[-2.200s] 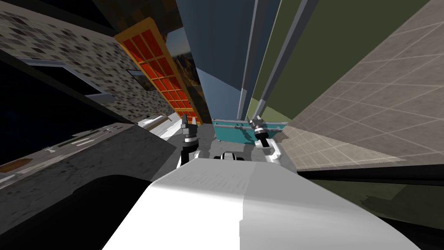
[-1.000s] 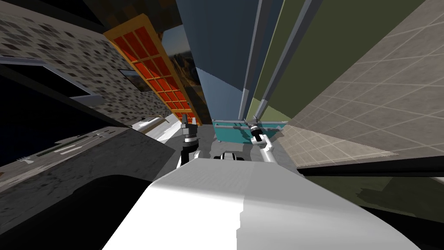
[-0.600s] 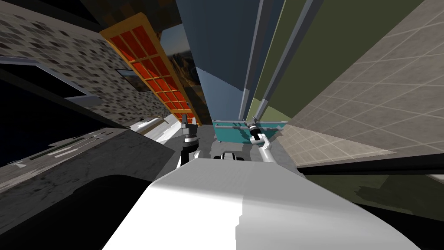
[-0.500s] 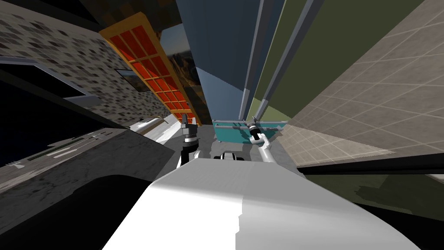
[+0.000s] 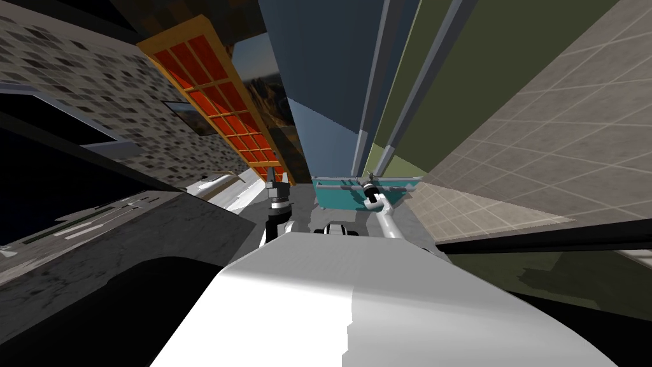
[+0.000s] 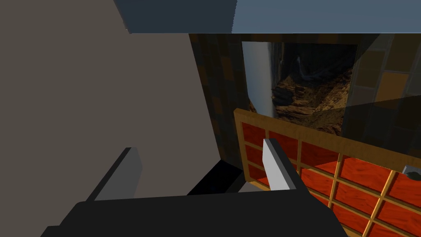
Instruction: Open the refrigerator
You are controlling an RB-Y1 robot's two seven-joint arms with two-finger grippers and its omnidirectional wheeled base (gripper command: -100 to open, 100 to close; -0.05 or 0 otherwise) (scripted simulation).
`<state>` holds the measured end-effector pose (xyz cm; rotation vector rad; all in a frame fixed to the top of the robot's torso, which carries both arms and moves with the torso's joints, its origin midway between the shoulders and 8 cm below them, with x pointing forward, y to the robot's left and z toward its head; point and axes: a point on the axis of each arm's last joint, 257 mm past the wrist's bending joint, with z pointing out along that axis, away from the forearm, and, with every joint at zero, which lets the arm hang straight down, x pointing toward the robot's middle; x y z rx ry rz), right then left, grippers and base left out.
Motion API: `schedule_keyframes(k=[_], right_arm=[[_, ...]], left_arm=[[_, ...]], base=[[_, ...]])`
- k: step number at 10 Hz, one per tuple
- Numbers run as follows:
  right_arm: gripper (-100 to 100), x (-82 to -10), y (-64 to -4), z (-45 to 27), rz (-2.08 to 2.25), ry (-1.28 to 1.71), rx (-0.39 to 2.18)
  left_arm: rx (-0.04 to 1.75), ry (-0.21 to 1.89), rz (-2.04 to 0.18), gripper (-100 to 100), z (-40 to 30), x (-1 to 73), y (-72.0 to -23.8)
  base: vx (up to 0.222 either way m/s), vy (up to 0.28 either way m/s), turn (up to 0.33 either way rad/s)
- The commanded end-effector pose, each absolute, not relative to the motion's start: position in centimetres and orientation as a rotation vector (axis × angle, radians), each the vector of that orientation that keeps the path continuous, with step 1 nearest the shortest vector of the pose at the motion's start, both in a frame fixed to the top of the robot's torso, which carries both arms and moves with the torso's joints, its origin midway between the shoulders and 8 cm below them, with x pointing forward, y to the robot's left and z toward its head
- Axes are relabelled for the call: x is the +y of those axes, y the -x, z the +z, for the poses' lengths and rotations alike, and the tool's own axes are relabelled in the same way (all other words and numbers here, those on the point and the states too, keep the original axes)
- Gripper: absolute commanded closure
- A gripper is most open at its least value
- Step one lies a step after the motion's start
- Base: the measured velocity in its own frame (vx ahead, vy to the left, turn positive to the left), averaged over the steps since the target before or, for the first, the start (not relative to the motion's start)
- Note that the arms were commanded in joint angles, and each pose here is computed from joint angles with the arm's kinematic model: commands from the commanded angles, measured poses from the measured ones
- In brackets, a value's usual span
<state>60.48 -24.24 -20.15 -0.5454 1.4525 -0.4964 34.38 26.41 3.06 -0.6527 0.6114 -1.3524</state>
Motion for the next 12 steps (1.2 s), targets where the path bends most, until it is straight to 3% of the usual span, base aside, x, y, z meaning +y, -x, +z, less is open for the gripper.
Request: schedule_keyframes(k=[1,8,9,12], right_arm=[[-100,-23.7,-61.2,-21.2,-0.548,0.603,1.467],[-100,-22.0,-62.3,-22.9,-0.62,0.708,1.488],[100,-22.0,-62.3,-22.9,-0.619,0.708,1.488],[100,-24.6,-61.9,-22.6,-0.668,0.66,1.513]], left_arm=[[0.611,0.653,-1.352,0,3.1,26.4,-34.4],[0.611,0.653,-1.352,0,3.1,26.4,-34.4],[0.611,0.653,-1.352,0,3.1,26.4,-34.4],[0.611,0.653,-1.353,0,3.1,26.4,-34.4]], base=[[0.004,0.027,-0.025],[0.007,0.025,-0.023],[0.0,0.0,0.0],[-0.066,0.214,-0.162]])
